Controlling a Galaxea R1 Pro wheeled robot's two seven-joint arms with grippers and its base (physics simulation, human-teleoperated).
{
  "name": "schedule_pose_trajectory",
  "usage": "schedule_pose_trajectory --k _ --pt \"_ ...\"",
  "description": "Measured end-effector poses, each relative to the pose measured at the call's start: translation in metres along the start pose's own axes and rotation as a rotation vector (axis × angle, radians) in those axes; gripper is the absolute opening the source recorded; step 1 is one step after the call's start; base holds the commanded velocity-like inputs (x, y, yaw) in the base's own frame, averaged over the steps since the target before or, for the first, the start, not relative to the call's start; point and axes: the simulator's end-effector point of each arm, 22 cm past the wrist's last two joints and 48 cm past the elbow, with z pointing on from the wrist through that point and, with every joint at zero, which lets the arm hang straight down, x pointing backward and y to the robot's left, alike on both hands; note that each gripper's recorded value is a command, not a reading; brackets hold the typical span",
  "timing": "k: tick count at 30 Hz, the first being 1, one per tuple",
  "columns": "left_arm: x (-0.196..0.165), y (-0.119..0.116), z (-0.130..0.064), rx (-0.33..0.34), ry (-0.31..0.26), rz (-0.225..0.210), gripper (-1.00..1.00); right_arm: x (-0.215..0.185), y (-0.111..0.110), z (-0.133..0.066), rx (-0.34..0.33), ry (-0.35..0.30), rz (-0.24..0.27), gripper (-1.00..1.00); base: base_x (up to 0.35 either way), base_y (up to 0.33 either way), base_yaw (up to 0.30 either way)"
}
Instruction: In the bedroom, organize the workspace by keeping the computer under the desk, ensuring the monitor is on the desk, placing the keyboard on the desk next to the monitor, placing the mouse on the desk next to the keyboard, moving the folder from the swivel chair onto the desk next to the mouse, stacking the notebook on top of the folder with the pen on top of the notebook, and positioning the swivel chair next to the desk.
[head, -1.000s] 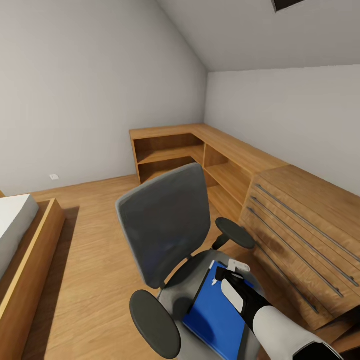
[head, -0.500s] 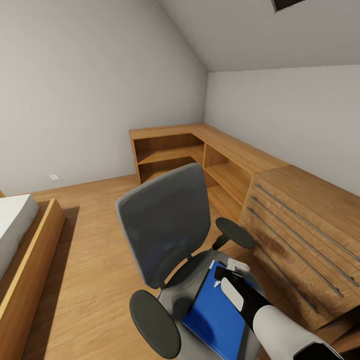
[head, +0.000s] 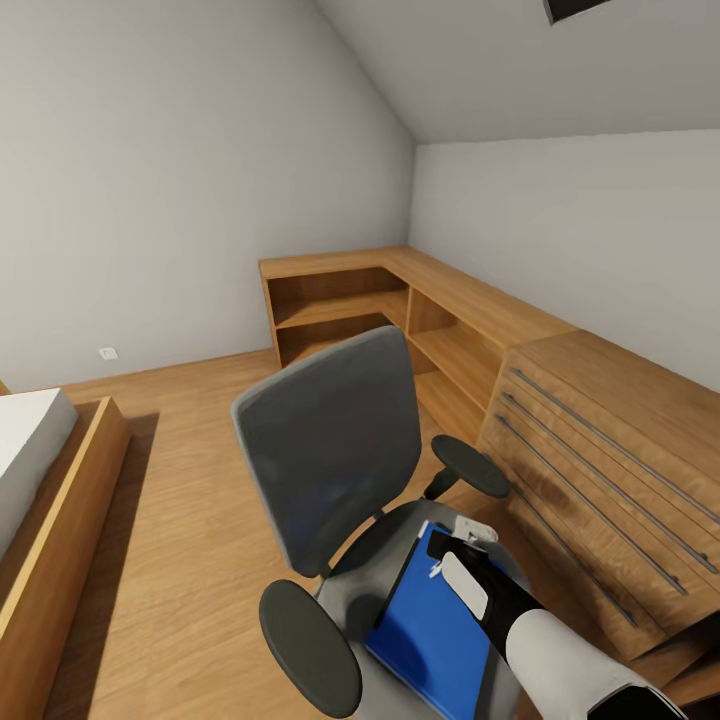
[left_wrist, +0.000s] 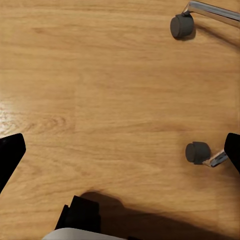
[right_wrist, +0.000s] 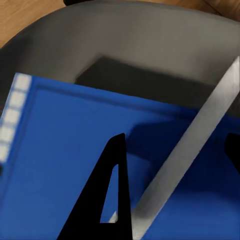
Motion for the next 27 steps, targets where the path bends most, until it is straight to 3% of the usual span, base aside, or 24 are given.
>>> schedule_pose_trajectory --k 27 --pt "-0.003 -0.0009 -0.0046 0.0 0.0 0.0 1.0 0.0043 -0.0051 -0.0023 0.013 0.017 -0.003 -1.0 0.0 0.0 0.0"
